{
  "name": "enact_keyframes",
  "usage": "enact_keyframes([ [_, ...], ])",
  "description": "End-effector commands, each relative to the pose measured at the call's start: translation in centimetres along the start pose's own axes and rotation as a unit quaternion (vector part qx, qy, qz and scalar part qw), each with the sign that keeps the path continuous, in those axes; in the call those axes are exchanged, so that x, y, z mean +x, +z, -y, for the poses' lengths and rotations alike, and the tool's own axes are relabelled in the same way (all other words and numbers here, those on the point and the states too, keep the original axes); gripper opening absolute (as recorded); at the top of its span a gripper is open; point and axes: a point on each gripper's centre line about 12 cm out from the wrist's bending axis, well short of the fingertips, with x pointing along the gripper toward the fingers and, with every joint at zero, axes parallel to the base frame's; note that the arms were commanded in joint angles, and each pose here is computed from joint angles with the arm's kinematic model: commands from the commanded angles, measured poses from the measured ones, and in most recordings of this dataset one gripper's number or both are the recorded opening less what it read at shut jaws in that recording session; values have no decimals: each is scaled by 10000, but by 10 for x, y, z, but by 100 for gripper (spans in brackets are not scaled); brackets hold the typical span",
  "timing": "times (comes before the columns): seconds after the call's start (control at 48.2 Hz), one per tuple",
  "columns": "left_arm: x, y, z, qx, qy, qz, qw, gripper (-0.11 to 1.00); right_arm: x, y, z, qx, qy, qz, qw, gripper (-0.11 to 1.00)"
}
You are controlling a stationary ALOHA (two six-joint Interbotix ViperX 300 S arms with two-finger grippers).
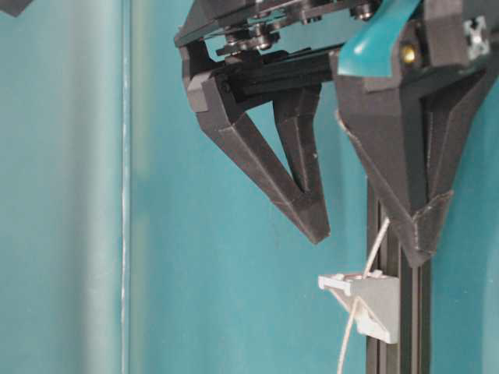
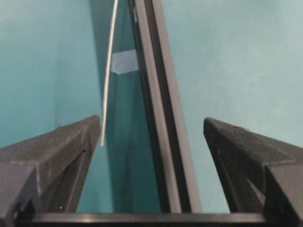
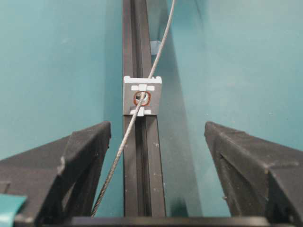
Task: Insert the wire into the hole on the left side and pull it with the left arm.
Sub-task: 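Pull the wire leftward through the hole with the left gripper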
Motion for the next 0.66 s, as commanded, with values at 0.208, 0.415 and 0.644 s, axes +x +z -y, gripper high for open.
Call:
enact_keyframes([
  [0.208, -3, 18, -9, 211, 195, 353, 9990, 49, -20, 39, 0, 86, 92, 403, 9991, 88],
  [0.415, -6, 28, -17, 318, 377, 556, 9972, 49, -29, 46, 7, 15, 65, 463, 9989, 88],
  [0.644, -10, 34, -24, 396, 527, 724, 9952, 49, -33, 47, 23, -14, -96, 434, 9990, 88],
])
